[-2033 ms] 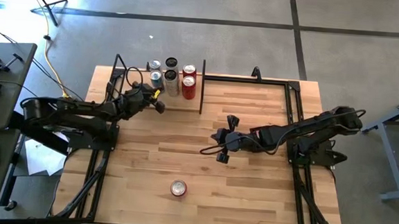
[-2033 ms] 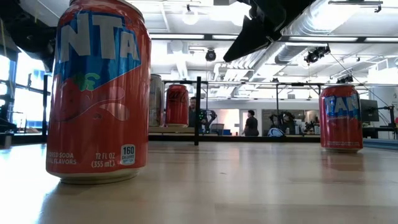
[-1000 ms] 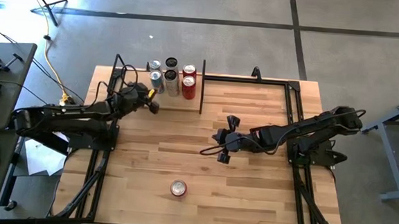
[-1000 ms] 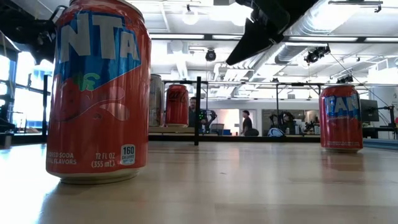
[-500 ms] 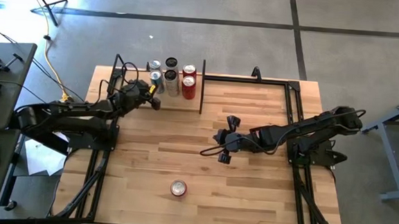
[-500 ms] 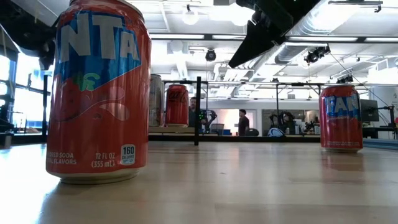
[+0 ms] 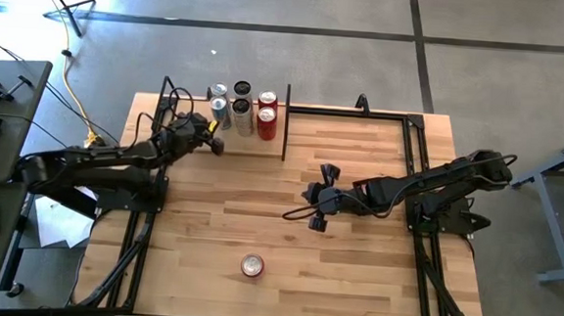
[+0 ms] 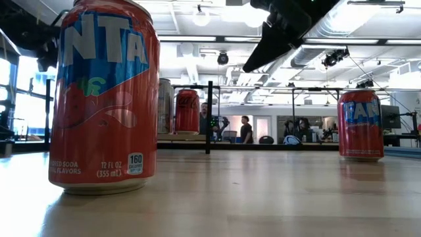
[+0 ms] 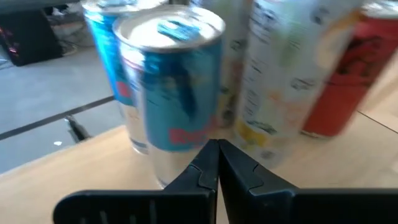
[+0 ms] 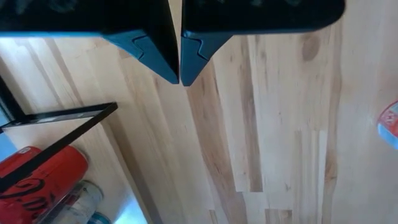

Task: Place canned beverage on shelf
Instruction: Put the top red soda can on the shelf

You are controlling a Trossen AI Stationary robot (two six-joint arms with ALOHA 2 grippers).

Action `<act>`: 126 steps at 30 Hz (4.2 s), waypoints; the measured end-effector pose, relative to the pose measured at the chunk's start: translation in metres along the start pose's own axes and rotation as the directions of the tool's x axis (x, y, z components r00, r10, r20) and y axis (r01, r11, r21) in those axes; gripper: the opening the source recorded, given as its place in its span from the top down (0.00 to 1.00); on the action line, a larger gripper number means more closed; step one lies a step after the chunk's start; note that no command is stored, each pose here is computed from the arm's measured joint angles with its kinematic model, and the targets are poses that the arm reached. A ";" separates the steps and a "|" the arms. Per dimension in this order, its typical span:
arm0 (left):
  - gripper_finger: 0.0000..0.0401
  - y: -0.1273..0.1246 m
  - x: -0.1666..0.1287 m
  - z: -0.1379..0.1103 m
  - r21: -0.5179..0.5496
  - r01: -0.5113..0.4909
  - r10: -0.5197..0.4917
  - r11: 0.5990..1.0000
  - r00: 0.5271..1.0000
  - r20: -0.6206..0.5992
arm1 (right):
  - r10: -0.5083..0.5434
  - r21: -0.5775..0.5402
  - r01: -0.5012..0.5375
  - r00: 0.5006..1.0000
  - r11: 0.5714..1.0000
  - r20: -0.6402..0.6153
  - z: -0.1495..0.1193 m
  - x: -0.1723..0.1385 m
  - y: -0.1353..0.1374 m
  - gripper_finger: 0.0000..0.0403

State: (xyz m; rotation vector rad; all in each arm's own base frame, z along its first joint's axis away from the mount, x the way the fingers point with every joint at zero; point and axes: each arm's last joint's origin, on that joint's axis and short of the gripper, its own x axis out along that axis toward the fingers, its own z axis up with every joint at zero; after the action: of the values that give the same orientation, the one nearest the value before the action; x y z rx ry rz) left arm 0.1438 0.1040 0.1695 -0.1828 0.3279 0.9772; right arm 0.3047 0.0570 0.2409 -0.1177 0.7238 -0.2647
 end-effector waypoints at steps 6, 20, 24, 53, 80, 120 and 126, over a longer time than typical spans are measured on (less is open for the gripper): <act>1.00 -0.014 -0.013 0.000 0.020 0.103 -0.103 0.995 0.995 0.011 | 0.046 0.019 -0.045 0.998 0.999 -0.030 -0.001 -0.002 0.002 1.00; 1.00 -0.042 -0.032 -0.002 0.088 0.371 -0.372 0.925 0.928 0.005 | 0.092 0.350 0.159 0.791 0.923 -0.604 0.005 -0.074 -0.009 0.94; 1.00 -0.043 -0.034 -0.001 0.106 0.384 -0.387 0.917 0.922 0.014 | 0.079 0.405 0.309 0.704 0.861 -0.706 -0.002 -0.086 -0.012 0.78; 1.00 -0.044 -0.034 -0.001 0.116 0.425 -0.428 0.898 0.904 0.003 | 0.074 0.125 0.046 0.589 0.991 -0.805 -0.016 -0.056 -0.073 0.28; 1.00 -0.044 -0.034 -0.003 0.126 0.423 -0.425 0.897 0.905 -0.011 | 0.105 0.145 0.016 0.617 0.989 -0.780 -0.040 -0.031 -0.065 0.38; 0.79 -0.124 0.001 -0.034 -0.322 0.751 -0.817 0.576 0.544 -0.192 | 0.196 0.695 -0.134 0.980 0.706 -0.010 -0.050 0.026 -0.004 0.79; 0.53 -0.140 0.012 -0.042 -0.485 0.661 -0.815 0.572 0.522 -0.251 | 0.199 0.697 -0.199 0.976 0.689 0.082 -0.055 0.041 0.002 0.60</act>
State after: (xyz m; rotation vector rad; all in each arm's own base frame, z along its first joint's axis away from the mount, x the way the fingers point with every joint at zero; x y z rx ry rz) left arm 0.2589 0.0241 0.1269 -0.8190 0.4525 0.0664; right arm 0.2971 0.0466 0.1734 0.6996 0.5854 -0.3162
